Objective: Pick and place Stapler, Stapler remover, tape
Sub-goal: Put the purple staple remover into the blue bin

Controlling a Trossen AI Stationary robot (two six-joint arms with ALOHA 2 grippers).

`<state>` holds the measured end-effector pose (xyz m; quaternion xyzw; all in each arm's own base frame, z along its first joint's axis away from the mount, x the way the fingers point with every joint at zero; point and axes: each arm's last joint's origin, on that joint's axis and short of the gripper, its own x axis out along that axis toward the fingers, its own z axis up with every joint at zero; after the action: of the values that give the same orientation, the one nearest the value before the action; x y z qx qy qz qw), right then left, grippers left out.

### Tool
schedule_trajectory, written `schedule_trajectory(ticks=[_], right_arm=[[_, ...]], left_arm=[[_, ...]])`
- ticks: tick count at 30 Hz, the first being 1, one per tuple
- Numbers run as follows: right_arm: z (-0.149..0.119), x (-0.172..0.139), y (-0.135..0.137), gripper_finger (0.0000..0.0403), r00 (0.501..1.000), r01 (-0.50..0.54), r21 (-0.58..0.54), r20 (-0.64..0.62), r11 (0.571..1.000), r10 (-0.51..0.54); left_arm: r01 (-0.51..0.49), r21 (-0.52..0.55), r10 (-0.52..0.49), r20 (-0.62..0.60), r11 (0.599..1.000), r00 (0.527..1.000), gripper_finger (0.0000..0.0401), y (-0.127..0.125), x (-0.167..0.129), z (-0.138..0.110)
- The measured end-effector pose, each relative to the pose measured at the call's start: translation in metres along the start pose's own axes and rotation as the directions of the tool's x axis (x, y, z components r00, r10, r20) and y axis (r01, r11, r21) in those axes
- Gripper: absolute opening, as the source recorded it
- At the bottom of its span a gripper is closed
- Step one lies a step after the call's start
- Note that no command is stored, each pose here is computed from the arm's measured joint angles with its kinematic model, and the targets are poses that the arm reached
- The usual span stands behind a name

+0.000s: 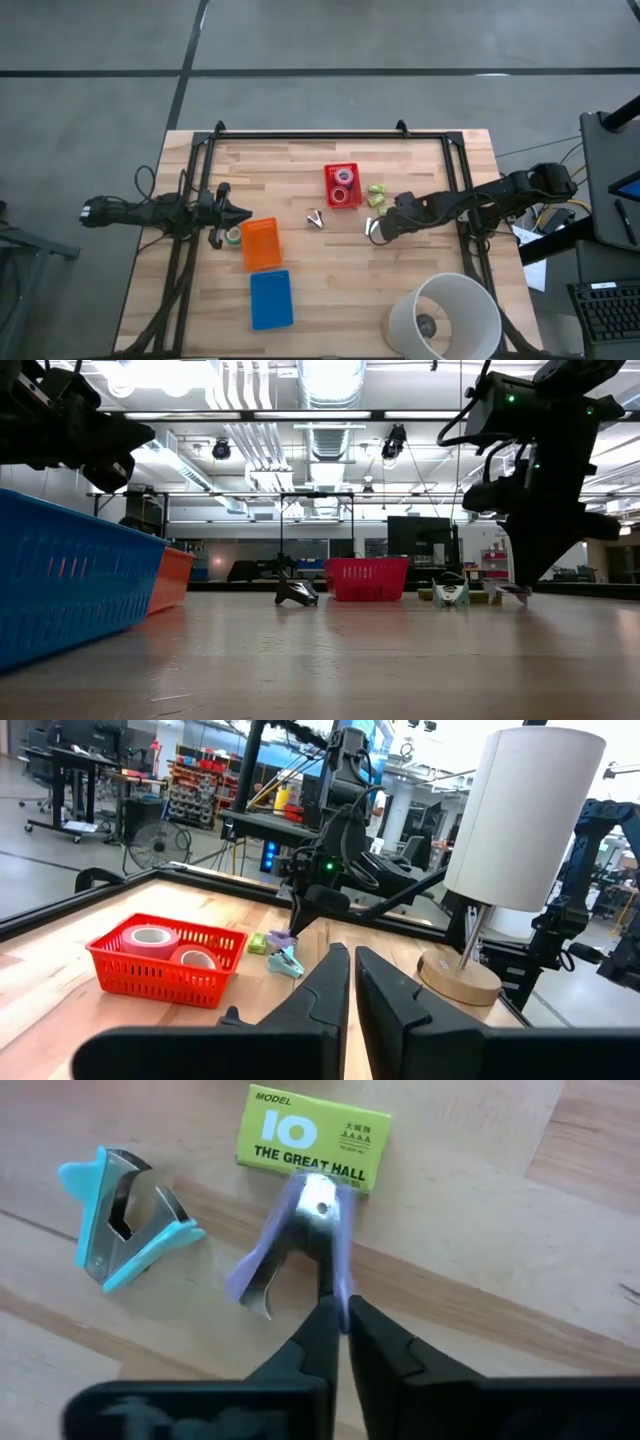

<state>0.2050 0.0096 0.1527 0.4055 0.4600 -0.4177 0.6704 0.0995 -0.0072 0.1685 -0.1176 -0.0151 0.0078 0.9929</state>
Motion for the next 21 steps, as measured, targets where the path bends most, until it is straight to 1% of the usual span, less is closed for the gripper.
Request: schedule_trajectory(ticks=[4,8,11,16,21], right_arm=[[0.001,0.000,0.002,0.0009,1.000,-0.018,-0.013,0.009,1.000,0.018],[0.003,-0.001,0.008,0.0009,0.996,-0.075,-0.051,0.037,0.996,0.077],[0.006,-0.008,0.019,0.0008,0.986,-0.123,-0.104,0.097,0.987,0.133],[0.008,-0.020,0.034,0.0008,0.959,-0.152,-0.210,0.203,0.966,0.196],[0.004,-0.031,0.046,0.0008,0.929,-0.169,-0.315,0.266,0.934,0.258]], left_arm=[[0.000,0.000,0.000,0.001,1.000,1.000,0.0023,0.000,0.000,0.000],[0.001,0.000,-0.001,0.001,1.000,1.000,0.0026,0.000,0.000,0.000],[0.000,0.000,0.000,0.001,1.000,1.000,0.0024,0.000,0.000,0.000],[0.000,0.000,0.000,0.001,1.000,1.000,0.0025,0.000,0.000,0.000],[0.001,0.000,-0.001,0.001,1.000,1.000,0.0024,0.000,0.000,0.000]])
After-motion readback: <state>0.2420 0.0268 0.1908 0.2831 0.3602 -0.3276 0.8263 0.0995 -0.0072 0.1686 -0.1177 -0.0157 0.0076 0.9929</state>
